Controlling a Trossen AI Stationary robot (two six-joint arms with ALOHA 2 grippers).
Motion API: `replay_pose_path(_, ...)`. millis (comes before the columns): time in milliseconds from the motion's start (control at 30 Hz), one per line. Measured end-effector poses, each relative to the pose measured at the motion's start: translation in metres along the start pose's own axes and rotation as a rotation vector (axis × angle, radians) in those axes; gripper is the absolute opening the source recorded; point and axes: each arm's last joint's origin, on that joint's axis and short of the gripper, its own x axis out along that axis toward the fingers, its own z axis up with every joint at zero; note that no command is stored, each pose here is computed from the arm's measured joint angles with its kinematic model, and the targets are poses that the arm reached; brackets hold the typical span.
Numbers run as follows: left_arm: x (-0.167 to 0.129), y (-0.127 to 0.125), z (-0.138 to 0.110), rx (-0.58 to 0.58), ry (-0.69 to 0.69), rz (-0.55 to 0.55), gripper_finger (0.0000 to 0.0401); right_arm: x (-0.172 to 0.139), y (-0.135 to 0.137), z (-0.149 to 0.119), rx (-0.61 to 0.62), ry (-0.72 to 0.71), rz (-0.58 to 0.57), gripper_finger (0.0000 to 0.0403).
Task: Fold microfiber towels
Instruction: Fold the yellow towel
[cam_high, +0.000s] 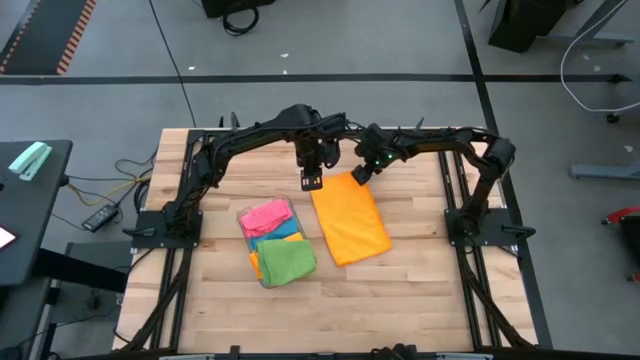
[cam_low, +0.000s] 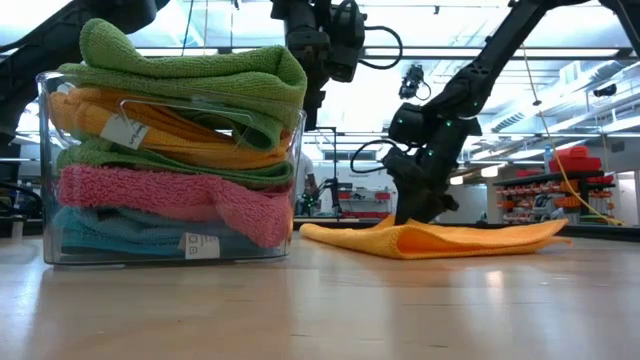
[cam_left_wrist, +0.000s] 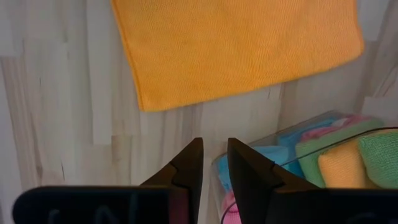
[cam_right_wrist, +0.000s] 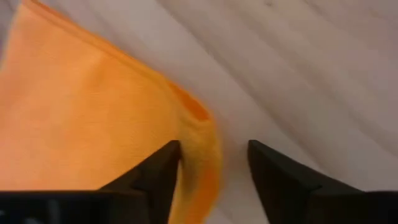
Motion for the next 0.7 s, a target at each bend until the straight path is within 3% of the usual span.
replay_pose_path(367,0.000,0.001,-0.001,-0.002,0.009,-0.002,0.0084,0.011,0.000,-0.001,0.022,0.023,0.032,0.0020)
replay_pose_path(567,0.000,0.001,-0.002,-0.004,0.015,-0.003,0.0076,-0.009,0.002,0.003,0.000,-0.037,0.024,0.0009)
replay_pose_path(700,0.000,0.001,-0.002,-0.007,0.015,-0.004,0.0078,-0.028,0.006,0.008,-0.119,-0.104,0.028,0.0008)
